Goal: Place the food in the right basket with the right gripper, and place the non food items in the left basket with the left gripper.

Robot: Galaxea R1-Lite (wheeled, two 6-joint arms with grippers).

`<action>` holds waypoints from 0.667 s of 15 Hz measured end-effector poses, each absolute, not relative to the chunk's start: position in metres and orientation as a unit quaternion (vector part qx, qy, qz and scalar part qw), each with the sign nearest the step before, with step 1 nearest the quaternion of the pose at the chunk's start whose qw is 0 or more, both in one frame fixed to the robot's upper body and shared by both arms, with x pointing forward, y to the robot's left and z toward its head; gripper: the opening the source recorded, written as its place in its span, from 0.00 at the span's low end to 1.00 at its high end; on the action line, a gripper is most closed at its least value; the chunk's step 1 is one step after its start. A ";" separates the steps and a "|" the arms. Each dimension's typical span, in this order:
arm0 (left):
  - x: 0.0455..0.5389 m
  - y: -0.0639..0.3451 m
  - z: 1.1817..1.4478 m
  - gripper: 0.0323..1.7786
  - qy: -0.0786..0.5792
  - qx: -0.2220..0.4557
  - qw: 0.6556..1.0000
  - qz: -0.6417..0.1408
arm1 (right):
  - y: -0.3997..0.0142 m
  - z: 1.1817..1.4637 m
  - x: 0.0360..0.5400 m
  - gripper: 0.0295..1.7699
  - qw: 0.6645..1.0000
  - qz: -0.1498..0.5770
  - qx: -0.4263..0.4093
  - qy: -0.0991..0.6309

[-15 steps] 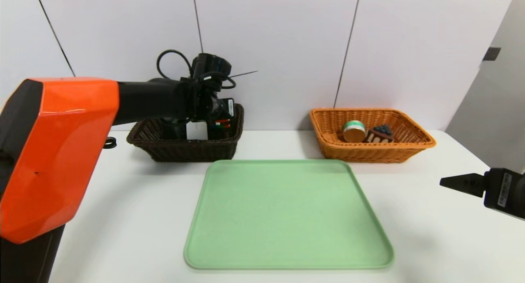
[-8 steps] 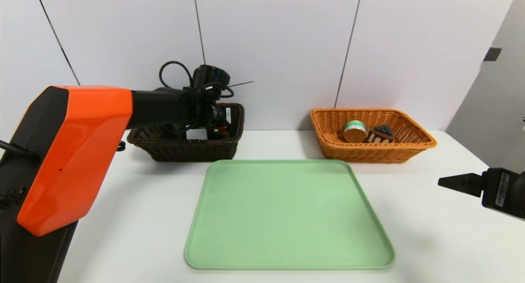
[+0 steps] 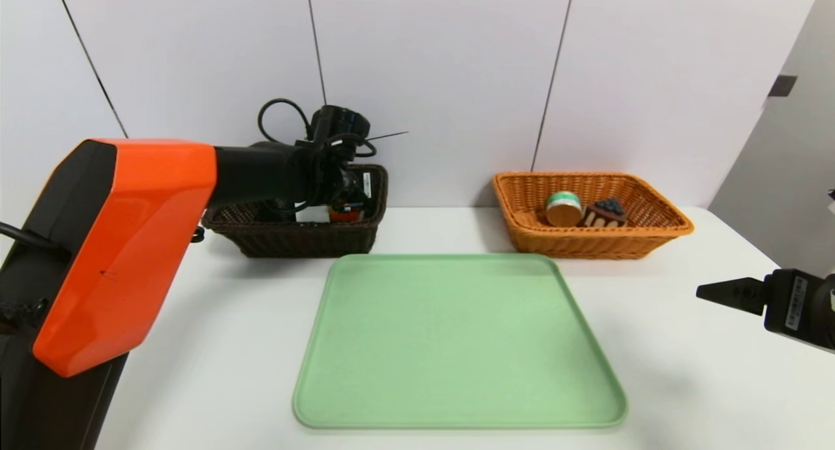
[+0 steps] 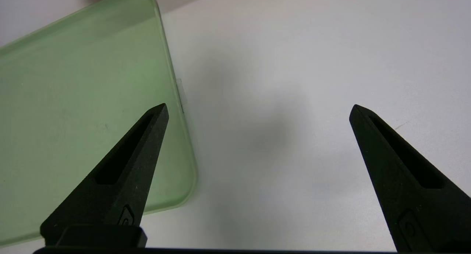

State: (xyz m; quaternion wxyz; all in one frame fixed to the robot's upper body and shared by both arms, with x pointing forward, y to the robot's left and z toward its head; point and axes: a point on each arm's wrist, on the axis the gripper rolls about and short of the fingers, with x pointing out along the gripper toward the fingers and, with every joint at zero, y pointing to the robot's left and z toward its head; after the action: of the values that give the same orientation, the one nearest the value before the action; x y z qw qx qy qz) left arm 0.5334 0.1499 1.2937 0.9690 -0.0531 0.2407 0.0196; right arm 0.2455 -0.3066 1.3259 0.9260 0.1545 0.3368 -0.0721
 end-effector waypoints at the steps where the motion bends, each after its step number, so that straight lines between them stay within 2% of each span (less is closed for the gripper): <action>1: 0.533 0.151 1.296 0.76 0.239 -0.054 0.969 0.020 | -0.307 1.326 0.245 0.96 0.926 -0.072 0.154 0.337; 4: 0.523 0.153 1.317 0.82 0.222 -0.060 0.973 0.017 | -0.307 1.326 0.245 0.96 0.926 -0.072 0.154 0.336; 8: 0.484 0.170 1.384 0.88 0.177 -0.050 0.983 -0.004 | -0.306 1.332 0.246 0.96 0.933 -0.058 0.140 0.327; 10: 0.452 0.183 1.418 0.90 0.167 -0.035 0.985 -0.028 | -0.305 1.341 0.251 0.96 0.949 -0.029 0.117 0.291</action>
State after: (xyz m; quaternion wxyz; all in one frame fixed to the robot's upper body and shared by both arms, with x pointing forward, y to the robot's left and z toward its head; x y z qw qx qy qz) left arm 0.4516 0.1830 1.4176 0.9849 -0.0351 0.1675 -0.0280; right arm 0.2505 -0.3046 1.3408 0.9491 0.1169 0.2910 -0.0286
